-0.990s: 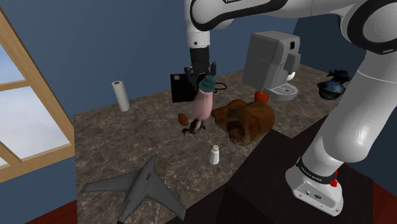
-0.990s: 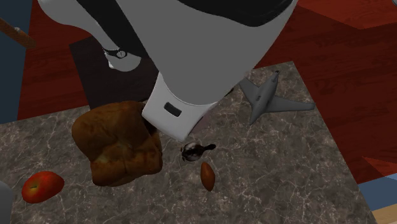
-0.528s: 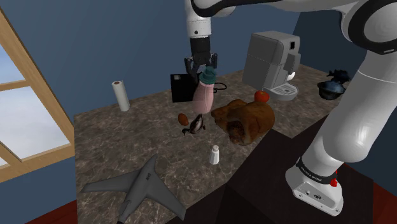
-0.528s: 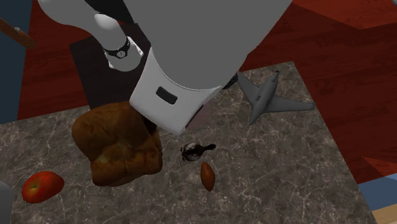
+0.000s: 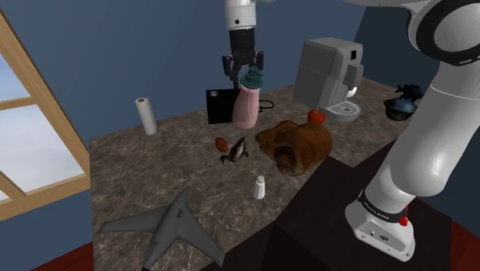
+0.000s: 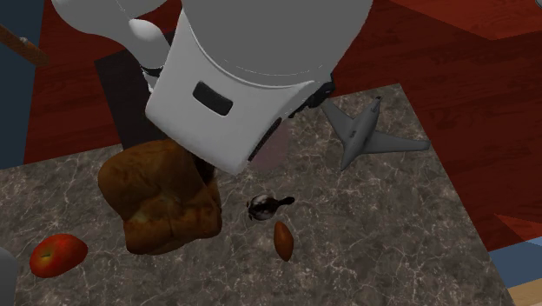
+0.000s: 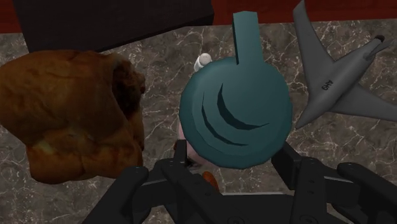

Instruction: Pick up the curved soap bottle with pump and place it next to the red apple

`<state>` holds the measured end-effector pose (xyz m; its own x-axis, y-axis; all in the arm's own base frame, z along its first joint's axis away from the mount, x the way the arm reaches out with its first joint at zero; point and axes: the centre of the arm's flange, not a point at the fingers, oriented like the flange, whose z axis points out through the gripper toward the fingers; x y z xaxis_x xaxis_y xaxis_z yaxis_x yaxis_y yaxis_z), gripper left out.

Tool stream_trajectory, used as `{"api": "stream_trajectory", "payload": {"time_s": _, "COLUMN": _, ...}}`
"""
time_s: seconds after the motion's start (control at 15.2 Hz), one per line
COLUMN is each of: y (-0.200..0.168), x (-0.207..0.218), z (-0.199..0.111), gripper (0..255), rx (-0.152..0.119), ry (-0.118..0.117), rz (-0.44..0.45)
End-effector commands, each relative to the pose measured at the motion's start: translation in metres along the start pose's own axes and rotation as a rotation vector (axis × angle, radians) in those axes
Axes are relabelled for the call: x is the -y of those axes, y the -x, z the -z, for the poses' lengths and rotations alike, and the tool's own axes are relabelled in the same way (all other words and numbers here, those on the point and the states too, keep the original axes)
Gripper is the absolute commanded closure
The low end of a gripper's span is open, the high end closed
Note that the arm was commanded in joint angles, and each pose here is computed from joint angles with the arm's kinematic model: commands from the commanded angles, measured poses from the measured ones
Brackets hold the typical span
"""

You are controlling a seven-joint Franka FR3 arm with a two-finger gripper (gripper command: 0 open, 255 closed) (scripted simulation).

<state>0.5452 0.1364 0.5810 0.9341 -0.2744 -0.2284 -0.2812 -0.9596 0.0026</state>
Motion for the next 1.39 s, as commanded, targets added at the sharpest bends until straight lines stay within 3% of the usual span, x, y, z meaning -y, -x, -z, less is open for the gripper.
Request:
{"api": "stream_trajectory", "payload": {"time_s": 0.0, "y": 0.003, "x": -0.001, "z": 0.007, "gripper": 255, "rx": 0.0, "ry": 0.0, "rz": 0.0}}
{"api": "stream_trajectory", "payload": {"time_s": 1.32, "y": -0.091, "x": -0.245, "z": -0.024, "gripper": 255, "rx": 0.0, "ry": 0.0, "rz": 0.0}}
